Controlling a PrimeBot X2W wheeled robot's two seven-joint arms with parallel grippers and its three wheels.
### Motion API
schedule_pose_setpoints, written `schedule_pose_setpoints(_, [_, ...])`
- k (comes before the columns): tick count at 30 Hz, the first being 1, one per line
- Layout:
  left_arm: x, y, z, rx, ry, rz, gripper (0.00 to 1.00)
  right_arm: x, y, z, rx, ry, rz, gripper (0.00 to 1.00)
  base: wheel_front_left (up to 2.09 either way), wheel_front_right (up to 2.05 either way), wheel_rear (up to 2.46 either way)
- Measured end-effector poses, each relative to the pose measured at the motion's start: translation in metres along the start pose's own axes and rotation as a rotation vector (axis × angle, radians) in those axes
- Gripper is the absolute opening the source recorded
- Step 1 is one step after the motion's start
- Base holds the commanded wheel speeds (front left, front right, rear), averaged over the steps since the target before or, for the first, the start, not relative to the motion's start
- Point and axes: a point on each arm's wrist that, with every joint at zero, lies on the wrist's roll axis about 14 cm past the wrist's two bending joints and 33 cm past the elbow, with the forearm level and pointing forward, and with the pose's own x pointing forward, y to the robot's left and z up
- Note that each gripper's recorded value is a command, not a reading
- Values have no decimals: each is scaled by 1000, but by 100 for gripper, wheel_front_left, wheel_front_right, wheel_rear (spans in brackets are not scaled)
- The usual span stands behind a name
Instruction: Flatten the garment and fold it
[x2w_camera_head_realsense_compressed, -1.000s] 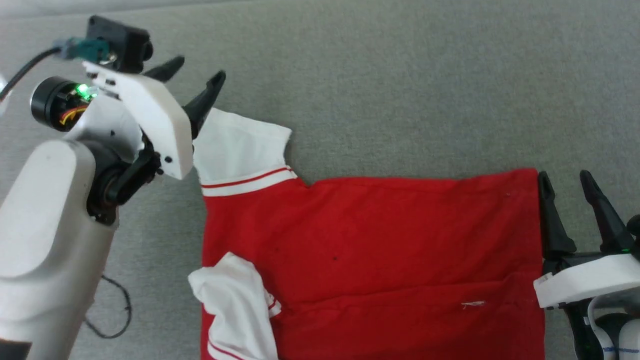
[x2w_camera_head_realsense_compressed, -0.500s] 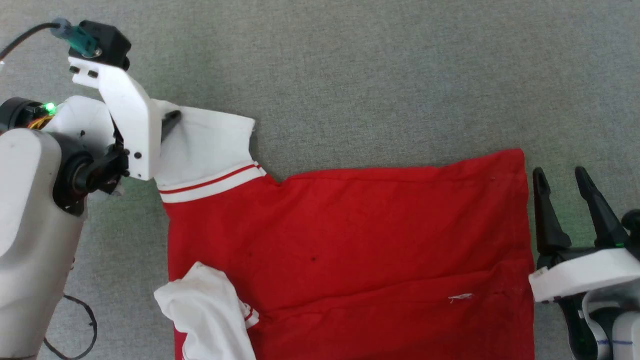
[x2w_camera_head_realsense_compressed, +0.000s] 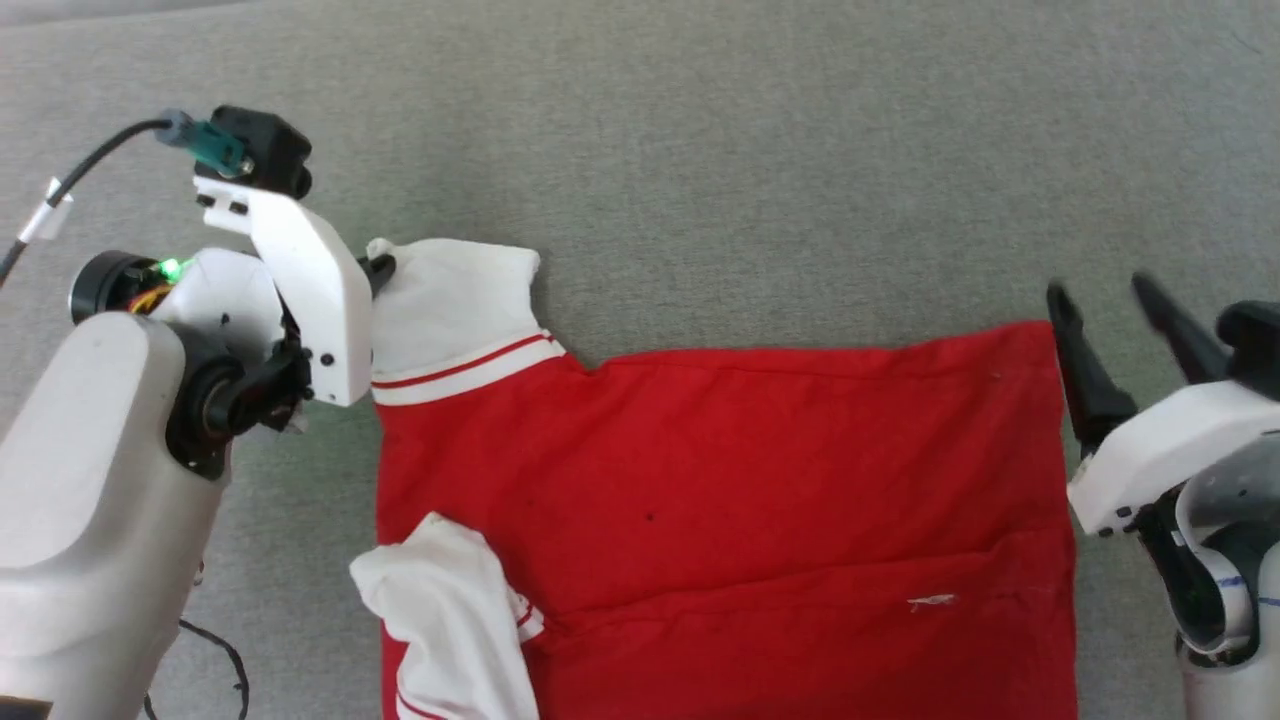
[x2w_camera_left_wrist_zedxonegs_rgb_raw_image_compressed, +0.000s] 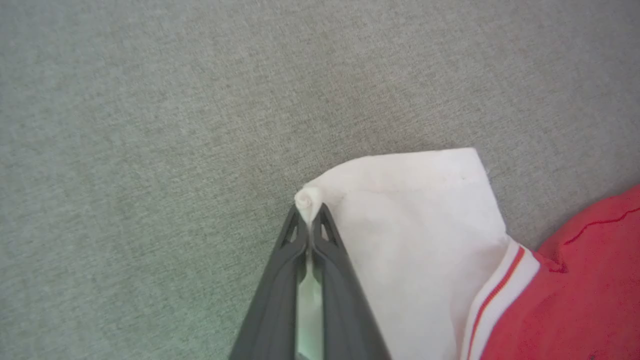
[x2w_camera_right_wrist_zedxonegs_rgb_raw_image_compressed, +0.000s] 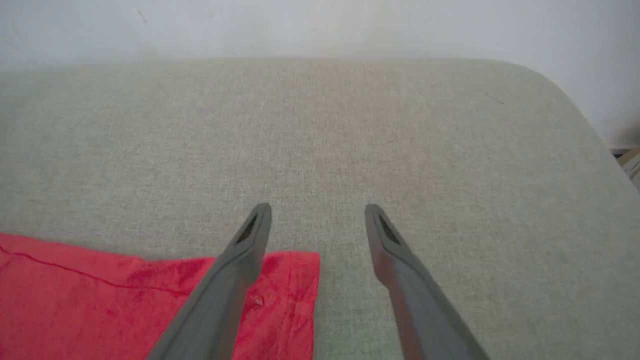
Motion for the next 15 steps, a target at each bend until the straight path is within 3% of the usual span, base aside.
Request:
schedule_pose_setpoints(4, [-4, 1, -2, -10, -9, 2, 0, 2, 1, -30, 4, 195, 26, 100, 0, 0, 0])
schedule_pose_setpoints(12, [0, 11, -13, -35, 8, 18, 0, 7, 6, -64, 16, 356, 57, 100, 0, 0, 0])
schedule_pose_setpoints(13, [0, 11, -14, -38, 8, 19, 0, 7, 8, -67, 23, 370, 62, 95, 0, 0, 0])
schedule_pose_setpoints(14, [0, 12, -13, -42, 2, 18, 0, 9, 9, -68, 26, 376, 65, 29, 0, 0, 0])
schedule_pose_setpoints(15, [0, 12, -12, -48, -5, 16, 0, 11, 9, -69, 33, 379, 67, 29, 0, 0, 0])
